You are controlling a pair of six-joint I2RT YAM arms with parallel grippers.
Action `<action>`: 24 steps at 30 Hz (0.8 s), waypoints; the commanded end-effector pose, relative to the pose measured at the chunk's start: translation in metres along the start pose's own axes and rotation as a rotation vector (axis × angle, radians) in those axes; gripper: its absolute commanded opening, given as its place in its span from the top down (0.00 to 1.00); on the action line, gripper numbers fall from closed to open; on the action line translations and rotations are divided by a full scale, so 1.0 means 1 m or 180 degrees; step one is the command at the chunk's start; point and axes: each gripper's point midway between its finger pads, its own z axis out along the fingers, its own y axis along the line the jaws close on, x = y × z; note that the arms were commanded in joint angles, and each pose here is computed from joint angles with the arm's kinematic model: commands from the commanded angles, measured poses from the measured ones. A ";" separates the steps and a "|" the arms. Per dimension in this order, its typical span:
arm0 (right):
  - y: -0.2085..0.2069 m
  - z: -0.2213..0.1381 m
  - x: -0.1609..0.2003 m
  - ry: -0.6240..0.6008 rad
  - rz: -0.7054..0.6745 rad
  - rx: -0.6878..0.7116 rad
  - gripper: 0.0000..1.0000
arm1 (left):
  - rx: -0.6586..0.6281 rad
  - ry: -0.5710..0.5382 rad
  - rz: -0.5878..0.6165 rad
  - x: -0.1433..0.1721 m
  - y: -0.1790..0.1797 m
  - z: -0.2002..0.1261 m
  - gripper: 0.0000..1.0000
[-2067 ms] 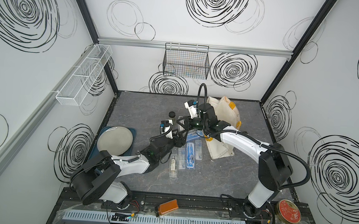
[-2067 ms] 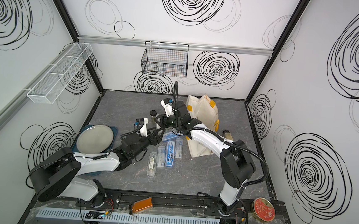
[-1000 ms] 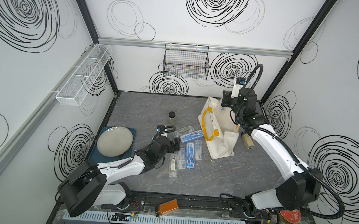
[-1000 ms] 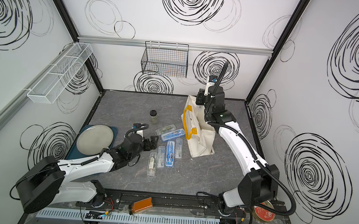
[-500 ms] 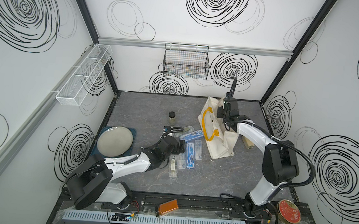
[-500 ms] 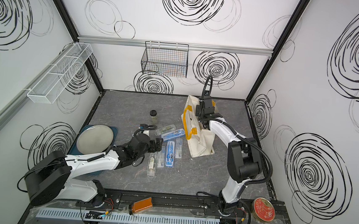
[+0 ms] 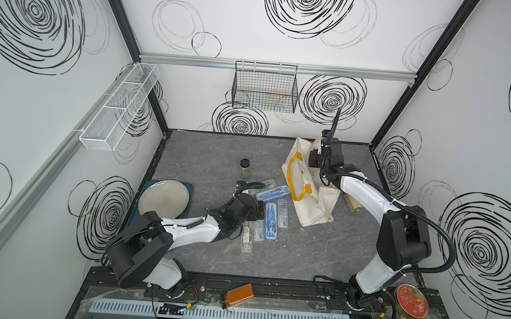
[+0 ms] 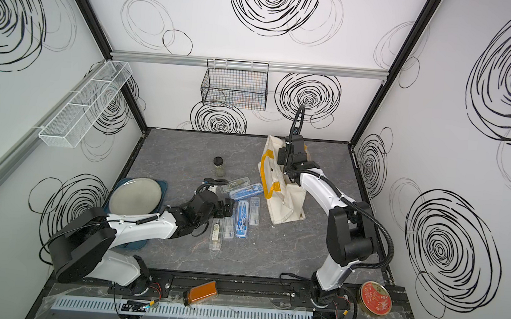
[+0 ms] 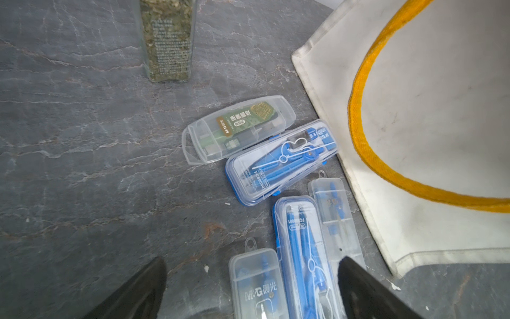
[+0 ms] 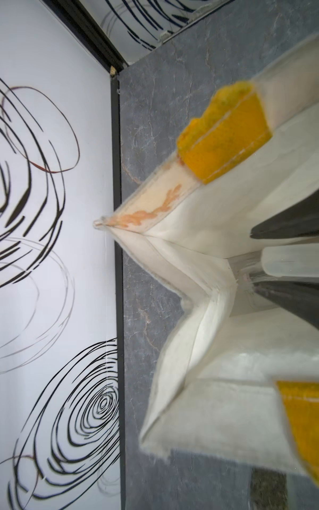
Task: Put the compass set into the canvas bag
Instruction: Place the compass set in the canvas bag, then pick up the compass set at the center of the board.
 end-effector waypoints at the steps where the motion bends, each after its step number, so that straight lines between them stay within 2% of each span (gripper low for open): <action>1: 0.004 -0.020 -0.017 -0.0171 0.0020 -0.0139 0.63 | 0.0159 -0.0121 -0.0075 -0.015 -0.017 0.001 0.01; 6: 0.007 -0.026 -0.019 -0.0186 -0.0002 -0.0196 0.58 | 0.0176 -0.0122 -0.0085 -0.014 -0.018 0.002 0.01; 10: 0.026 -0.035 -0.023 -0.0224 -0.0093 -0.0492 0.57 | 0.0143 -0.0099 -0.0076 -0.013 -0.016 0.001 0.01; 15: 0.071 -0.060 -0.026 -0.0319 -0.0388 -0.0967 0.55 | -0.0010 -0.0043 -0.0052 -0.011 -0.008 0.001 0.01; 20: 0.125 -0.089 -0.014 -0.0372 -0.0816 -0.1304 0.54 | -0.0218 0.0086 0.0011 -0.006 0.001 -0.001 0.01; 24: 0.154 -0.102 0.005 -0.0271 -0.0792 -0.1605 0.51 | -0.0462 0.0331 0.0169 0.006 0.011 -0.008 0.01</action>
